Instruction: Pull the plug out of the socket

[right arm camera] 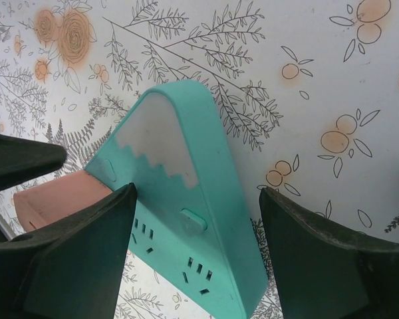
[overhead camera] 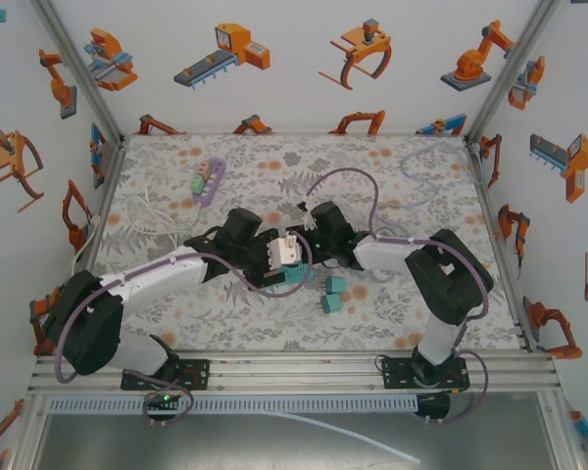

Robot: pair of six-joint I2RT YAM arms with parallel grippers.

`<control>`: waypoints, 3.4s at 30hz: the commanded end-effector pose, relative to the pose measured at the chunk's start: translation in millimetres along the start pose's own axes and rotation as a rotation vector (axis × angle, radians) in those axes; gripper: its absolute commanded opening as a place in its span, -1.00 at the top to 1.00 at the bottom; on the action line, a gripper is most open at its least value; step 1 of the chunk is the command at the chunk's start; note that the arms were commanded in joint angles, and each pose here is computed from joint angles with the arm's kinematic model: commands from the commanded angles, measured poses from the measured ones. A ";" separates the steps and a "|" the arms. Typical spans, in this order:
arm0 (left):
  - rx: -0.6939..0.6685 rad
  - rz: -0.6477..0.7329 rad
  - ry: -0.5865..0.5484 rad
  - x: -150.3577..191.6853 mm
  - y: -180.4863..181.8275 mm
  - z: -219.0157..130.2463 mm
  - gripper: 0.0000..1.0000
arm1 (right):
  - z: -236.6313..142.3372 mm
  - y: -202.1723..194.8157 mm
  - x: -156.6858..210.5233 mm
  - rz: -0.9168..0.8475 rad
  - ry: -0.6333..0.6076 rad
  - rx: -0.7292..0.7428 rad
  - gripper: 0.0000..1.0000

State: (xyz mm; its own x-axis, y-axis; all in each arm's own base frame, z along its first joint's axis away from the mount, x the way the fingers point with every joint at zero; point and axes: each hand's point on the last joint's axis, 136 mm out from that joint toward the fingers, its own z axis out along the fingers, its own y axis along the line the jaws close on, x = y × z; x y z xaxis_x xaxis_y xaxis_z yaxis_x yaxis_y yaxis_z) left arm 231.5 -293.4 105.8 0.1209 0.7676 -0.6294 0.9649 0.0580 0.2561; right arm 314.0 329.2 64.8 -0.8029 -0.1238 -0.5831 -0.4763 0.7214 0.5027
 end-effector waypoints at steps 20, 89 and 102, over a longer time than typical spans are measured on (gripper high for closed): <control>0.061 0.038 0.162 21.3 -5.6 23.0 0.14 | 16.0 -10.6 25.1 -0.032 0.073 0.068 -0.31; -0.206 -1.305 -0.723 -78.0 48.2 -96.1 1.00 | -184.1 1.6 -86.0 -0.043 -0.514 0.315 -0.72; -0.241 -1.349 -0.482 -53.2 -0.7 17.3 1.00 | -223.2 -47.4 -47.7 0.039 -0.560 0.430 -0.73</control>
State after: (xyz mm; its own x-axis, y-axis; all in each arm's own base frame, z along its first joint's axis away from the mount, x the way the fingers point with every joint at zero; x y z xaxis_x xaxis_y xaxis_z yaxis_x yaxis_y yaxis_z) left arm 217.3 -347.1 129.8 -0.7345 -0.1529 -0.6611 0.4073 0.6799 -0.6098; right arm 296.7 157.2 209.6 -0.4745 0.1700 -0.8637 -0.2024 0.9338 0.2950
